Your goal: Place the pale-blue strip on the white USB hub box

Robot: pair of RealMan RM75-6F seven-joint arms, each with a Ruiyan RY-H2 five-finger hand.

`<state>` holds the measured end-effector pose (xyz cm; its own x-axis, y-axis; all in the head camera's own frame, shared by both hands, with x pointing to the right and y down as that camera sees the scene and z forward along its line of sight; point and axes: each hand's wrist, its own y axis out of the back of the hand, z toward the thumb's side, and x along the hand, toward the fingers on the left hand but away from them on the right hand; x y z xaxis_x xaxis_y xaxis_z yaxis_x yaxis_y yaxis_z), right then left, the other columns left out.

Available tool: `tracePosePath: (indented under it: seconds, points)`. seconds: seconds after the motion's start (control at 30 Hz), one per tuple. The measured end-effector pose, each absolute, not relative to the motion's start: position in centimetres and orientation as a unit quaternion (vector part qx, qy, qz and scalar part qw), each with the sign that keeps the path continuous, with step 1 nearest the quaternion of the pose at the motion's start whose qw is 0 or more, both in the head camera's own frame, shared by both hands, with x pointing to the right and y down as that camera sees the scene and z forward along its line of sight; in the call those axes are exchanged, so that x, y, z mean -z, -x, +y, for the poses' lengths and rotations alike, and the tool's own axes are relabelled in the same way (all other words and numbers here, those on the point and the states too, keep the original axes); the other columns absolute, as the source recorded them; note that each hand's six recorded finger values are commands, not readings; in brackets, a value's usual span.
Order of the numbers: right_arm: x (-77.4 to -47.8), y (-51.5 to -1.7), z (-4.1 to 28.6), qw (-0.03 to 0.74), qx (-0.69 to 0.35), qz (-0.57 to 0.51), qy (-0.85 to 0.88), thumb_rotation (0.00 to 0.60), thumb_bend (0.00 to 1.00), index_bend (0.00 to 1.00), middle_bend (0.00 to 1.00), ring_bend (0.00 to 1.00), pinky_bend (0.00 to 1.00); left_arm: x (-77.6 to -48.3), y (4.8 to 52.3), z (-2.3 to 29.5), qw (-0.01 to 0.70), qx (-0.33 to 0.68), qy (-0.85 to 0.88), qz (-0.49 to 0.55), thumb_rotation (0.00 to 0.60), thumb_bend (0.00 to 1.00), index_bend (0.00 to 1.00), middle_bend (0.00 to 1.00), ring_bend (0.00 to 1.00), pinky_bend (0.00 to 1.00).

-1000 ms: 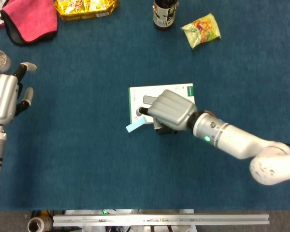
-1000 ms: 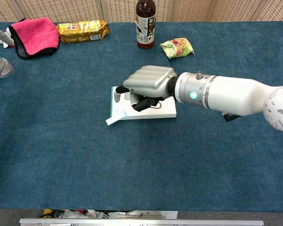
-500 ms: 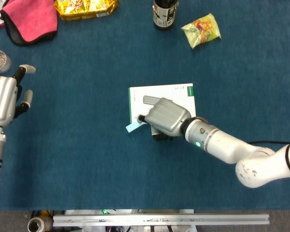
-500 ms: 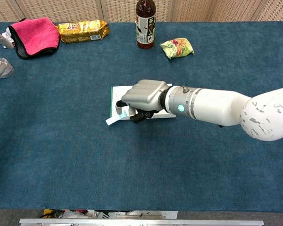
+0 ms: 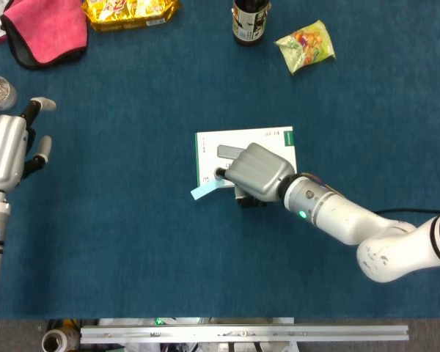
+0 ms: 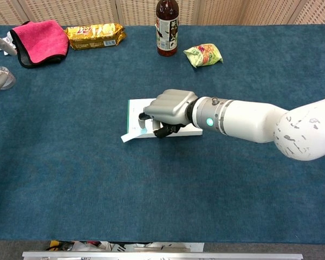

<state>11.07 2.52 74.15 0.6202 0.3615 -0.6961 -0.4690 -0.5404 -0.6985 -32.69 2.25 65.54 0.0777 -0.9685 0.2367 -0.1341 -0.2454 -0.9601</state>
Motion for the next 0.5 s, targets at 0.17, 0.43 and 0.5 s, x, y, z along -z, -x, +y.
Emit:
tracePosePath:
  seconds: [0.17,0.43,0.5]
  points:
    - [-74.49,-11.56,2.31,0.476,-0.443,0.036,0.759,0.252,1.00,0.26,1.00,1.00,1.00,-65.60,32.53,2.24,0.411,0.506,0.608,0.453,0.600,0.39,0.31,0.96,0.98,1.00]
    - [-74.81,-11.70,2.23,0.474,-0.448,0.037,0.757,0.284,1.00,0.27,1.00,1.00,1.00,-65.63,32.61,2.14,0.410,0.508,0.606,0.454,0.600,0.39,0.31,0.96,0.98,1.00]
    - [-74.65,-11.65,2.20,0.474,-0.447,0.034,0.758,0.286,1.00,0.27,1.00,1.00,1.00,-65.61,32.61,2.12,0.410,0.508,0.606,0.454,0.600,0.39,0.31,0.96,0.98,1.00]
